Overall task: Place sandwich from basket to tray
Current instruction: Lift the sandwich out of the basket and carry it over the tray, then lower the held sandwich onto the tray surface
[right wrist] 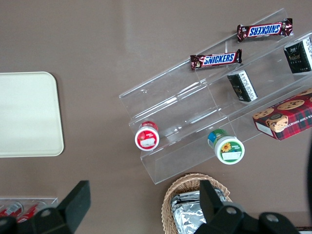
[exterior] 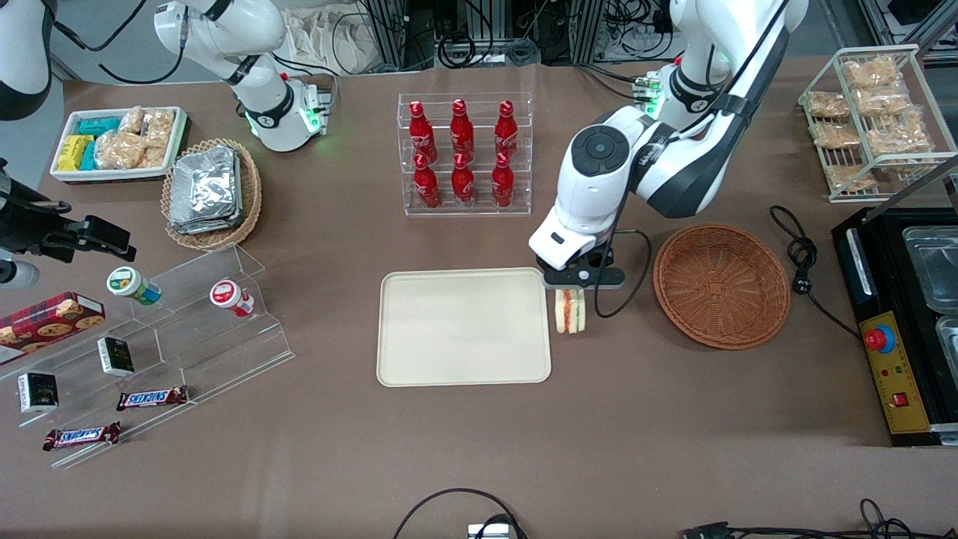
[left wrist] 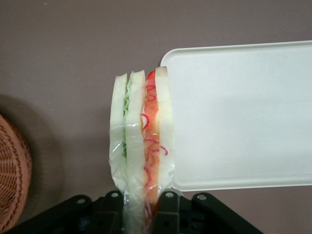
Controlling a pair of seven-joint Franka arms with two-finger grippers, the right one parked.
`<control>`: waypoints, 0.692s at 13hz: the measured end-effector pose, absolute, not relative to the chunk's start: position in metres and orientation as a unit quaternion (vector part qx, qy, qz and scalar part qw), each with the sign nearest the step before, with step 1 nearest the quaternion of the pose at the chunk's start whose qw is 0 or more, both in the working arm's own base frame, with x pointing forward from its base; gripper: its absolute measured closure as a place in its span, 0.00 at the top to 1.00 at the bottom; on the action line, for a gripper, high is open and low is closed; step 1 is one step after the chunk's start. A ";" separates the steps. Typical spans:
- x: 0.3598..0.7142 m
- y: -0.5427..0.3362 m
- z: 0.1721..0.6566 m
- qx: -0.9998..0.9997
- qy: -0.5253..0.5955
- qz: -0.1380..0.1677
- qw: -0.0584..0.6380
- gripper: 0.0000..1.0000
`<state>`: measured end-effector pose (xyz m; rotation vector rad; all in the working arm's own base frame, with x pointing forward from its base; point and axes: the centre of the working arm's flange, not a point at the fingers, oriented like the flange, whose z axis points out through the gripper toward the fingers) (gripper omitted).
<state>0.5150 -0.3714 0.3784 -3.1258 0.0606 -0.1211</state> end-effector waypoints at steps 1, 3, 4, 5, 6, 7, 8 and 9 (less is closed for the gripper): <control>0.517 -0.375 0.373 -0.999 0.024 -0.037 0.008 0.17; 0.517 -0.388 0.359 -0.998 0.046 -0.039 0.017 0.20; 0.514 -0.400 0.352 -0.998 0.057 -0.038 0.018 0.22; 0.512 -0.411 0.345 -0.997 0.065 -0.035 0.017 0.22; 0.510 -0.421 0.337 -0.997 0.070 -0.031 0.014 0.22; 0.511 -0.428 0.330 -0.997 0.073 -0.027 0.011 0.22; 0.512 -0.434 0.323 -0.997 0.075 -0.024 0.007 0.22; 0.513 -0.438 0.315 -0.997 0.075 -0.022 0.001 0.22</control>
